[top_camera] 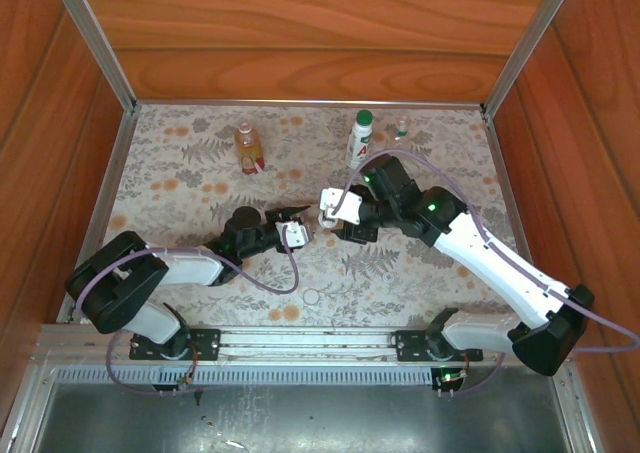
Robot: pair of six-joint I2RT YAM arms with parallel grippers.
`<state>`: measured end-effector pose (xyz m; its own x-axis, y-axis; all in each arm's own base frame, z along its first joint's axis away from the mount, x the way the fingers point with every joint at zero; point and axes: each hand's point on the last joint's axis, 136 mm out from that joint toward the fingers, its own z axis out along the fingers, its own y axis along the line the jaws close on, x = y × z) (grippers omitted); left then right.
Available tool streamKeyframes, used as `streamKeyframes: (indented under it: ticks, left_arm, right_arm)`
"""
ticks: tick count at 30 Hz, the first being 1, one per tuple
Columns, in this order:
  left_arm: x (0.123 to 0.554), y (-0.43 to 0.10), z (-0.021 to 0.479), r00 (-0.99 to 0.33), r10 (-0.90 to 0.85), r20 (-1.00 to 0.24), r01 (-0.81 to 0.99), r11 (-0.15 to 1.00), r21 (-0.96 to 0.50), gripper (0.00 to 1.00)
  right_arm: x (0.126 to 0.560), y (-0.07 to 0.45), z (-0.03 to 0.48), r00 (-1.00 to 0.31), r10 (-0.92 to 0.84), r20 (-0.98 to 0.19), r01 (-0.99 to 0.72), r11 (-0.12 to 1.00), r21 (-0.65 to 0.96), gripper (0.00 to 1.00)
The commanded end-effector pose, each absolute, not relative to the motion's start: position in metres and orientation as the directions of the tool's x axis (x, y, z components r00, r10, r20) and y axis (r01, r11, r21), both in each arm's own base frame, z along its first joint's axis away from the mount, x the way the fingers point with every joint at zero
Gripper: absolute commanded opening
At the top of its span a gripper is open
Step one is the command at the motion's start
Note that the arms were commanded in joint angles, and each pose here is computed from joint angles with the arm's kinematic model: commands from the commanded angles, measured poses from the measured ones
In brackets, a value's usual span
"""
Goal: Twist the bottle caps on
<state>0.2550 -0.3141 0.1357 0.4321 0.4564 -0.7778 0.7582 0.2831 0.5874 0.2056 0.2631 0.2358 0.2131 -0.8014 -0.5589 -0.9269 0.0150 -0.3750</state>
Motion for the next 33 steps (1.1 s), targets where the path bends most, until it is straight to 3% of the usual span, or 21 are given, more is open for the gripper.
streamKeyframes:
  ticks: [1,8,18,22,25,28,30,31,33]
  left_arm:
    - [0.251,-0.318,0.144,0.461,0.44,-0.771,0.755,0.263,0.601,0.57]
    - [0.249,-0.317,0.144,0.456,0.439,-0.774,0.758,0.263,0.596,0.57]
    - [0.247,-0.316,0.145,0.456,0.438,-0.775,0.76,0.261,0.595,0.57]
    - [0.248,-0.316,0.146,0.454,0.438,-0.776,0.76,0.264,0.594,0.57]
    - [0.249,-0.315,0.147,0.455,0.442,-0.773,0.755,0.268,0.598,0.57]
    - [0.25,-0.313,0.147,0.452,0.449,-0.771,0.751,0.276,0.601,0.57]
    - [0.251,-0.312,0.146,0.45,0.454,-0.769,0.748,0.279,0.602,0.57]
    - [0.251,-0.312,0.146,0.449,0.455,-0.769,0.747,0.281,0.602,0.57]
    - [0.251,-0.312,0.147,0.448,0.456,-0.769,0.745,0.284,0.603,0.57]
  right_arm:
    - [0.211,0.264,0.234,0.416,-0.808,-0.418,-0.849,-0.181,-0.496,0.68]
    - [0.211,0.271,0.22,0.43,-0.816,-0.386,-0.852,-0.225,-0.473,0.62]
    - [0.214,0.28,0.211,0.408,-0.816,-0.409,-0.869,-0.209,-0.449,0.42]
    - [0.216,0.28,0.21,0.37,-0.827,-0.424,-0.883,-0.172,-0.436,0.29]
    - [0.222,0.285,0.217,0.24,-0.827,-0.508,-0.915,-0.019,-0.402,0.23]
    - [0.245,0.287,0.229,-0.115,-0.743,-0.659,-0.891,0.371,-0.263,0.14]
    - [0.26,0.281,0.238,-0.449,-0.518,-0.728,-0.727,0.686,-0.039,0.13]
    - [0.26,0.28,0.236,-0.585,-0.387,-0.713,-0.625,0.775,0.092,0.12]
    - [0.245,0.291,0.23,-0.777,-0.184,-0.602,-0.466,0.811,0.355,0.12]
